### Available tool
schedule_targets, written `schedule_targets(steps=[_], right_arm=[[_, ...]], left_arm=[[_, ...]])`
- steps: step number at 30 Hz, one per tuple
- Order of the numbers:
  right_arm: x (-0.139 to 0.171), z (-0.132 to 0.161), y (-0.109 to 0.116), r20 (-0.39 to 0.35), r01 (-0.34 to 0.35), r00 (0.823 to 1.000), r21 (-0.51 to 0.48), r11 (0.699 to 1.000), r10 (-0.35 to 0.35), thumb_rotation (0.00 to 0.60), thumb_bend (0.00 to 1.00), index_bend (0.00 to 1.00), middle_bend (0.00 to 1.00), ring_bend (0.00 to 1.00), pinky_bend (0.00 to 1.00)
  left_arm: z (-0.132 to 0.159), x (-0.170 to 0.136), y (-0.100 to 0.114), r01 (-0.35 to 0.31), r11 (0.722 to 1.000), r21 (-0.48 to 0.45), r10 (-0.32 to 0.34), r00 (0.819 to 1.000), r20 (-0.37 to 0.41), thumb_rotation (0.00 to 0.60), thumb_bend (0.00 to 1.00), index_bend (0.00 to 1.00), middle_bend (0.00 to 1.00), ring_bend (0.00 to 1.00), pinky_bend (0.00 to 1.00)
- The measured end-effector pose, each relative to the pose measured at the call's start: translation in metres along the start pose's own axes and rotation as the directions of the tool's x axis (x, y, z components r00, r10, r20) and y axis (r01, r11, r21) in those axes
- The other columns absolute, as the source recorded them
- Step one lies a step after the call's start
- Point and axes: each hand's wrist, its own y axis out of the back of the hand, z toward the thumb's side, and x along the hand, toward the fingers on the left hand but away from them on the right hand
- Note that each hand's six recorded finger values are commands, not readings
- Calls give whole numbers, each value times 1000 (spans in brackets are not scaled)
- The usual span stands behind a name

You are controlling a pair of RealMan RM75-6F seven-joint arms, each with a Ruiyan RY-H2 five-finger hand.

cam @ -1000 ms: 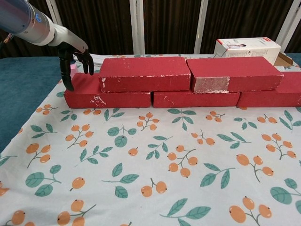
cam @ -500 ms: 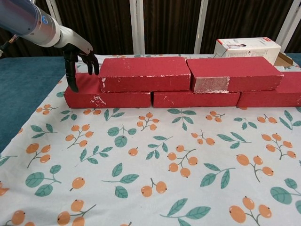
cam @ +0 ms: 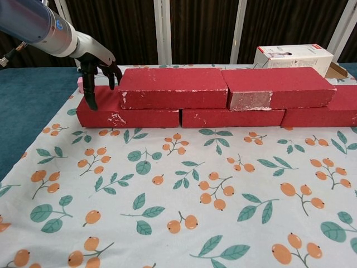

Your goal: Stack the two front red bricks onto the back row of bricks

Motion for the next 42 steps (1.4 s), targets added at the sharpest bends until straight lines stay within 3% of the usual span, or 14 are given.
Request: schedule_targets(steps=[23,36,42], right_arm=[[-1,0,0,3,-3,1000,2,1000,3,600,68,0,0,0,0],[0,1,-1,2,-3,1000,6,1000,3,600,69,0,0,0,0],[0,2,-1,-3,-7,1000,6,1000,7,600,69,0,0,0,0]], left_arm=[[7,0,4,-5,1000,9,4,1000,15,600,0,135,141,0,81],[-20,-7,6,-4,1000,27,5,999,-44,600,0,146,127,0,90],[-34,-24,11,-25,999,-24,24,999,-41,600,0,125,102,0,143]])
